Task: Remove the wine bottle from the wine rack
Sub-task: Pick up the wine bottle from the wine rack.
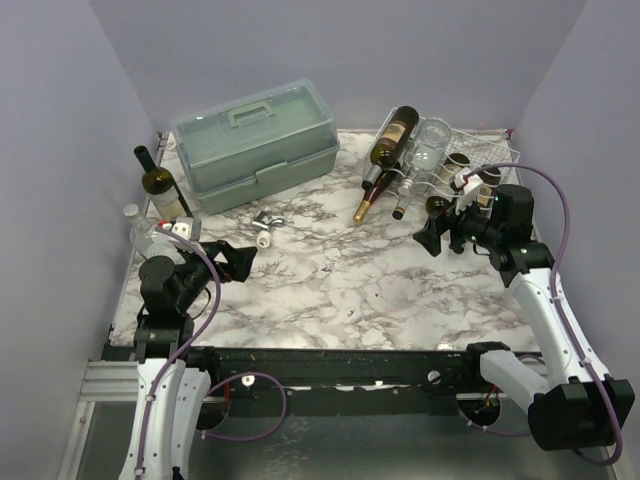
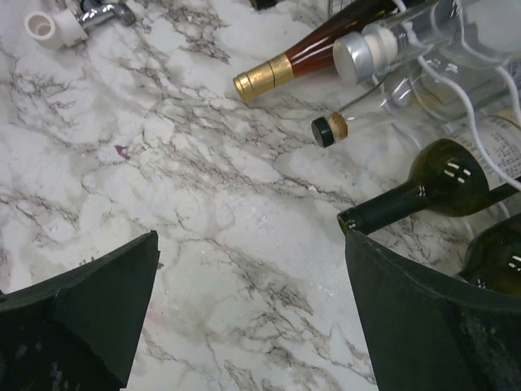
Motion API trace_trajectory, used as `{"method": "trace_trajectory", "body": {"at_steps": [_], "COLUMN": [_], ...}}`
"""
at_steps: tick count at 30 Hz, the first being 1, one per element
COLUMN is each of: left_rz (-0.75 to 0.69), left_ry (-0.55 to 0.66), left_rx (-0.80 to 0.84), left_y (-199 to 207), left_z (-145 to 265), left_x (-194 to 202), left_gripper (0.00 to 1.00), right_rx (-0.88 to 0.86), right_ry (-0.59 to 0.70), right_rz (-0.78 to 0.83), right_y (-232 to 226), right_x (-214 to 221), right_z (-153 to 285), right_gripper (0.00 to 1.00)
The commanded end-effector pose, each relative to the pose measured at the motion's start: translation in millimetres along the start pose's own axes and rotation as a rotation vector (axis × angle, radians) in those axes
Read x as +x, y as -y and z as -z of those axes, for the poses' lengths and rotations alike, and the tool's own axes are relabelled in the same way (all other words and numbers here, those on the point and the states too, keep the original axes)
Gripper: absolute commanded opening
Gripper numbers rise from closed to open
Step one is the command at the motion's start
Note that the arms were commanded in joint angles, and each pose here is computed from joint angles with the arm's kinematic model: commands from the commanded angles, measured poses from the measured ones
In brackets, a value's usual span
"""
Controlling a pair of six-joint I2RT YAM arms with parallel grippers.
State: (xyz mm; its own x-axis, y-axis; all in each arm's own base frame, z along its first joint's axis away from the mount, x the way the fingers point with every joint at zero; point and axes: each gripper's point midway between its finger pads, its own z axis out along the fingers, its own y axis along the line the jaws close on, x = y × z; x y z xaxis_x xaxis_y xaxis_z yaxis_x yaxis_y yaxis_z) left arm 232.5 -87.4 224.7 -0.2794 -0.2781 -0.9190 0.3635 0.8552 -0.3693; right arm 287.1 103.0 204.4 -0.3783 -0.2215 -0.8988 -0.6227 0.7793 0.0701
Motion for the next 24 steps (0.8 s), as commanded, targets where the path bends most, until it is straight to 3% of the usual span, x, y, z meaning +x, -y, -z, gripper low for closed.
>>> {"method": "trace_trajectory", "body": {"at_steps": [1,14,18,24], "left_rz": [-0.041,-0.054,-0.052,-0.052], "left_ry": [0.039,0.04,0.034,0.033], "left_rx": [-0.005,-0.021,-0.025,-0.032], "left_y": [-0.8,1.0,0.2,-1.1], "left_z": [-0.3,2.8,2.5,2.5], "left_x": [-7.7,-7.0,-6.5,-6.5], "left_gripper": [0.99,0.99,0.99,0.99], "right_rx": [-0.019,0.105,0.219,0.472], "right_ry": [0.055,0.005,-0.021,-0.005], "right_rz": [-0.01,-0.153,-0.152,-0.3], "right_y": [3.0,45.4,49.2,63.5], "right_x": [-35.2,-92.6,-98.3,-98.6], "right_z": [-0.5,-45.1,-62.2,-83.3], "right_gripper": [1.0,1.0,1.0,1.0]}}
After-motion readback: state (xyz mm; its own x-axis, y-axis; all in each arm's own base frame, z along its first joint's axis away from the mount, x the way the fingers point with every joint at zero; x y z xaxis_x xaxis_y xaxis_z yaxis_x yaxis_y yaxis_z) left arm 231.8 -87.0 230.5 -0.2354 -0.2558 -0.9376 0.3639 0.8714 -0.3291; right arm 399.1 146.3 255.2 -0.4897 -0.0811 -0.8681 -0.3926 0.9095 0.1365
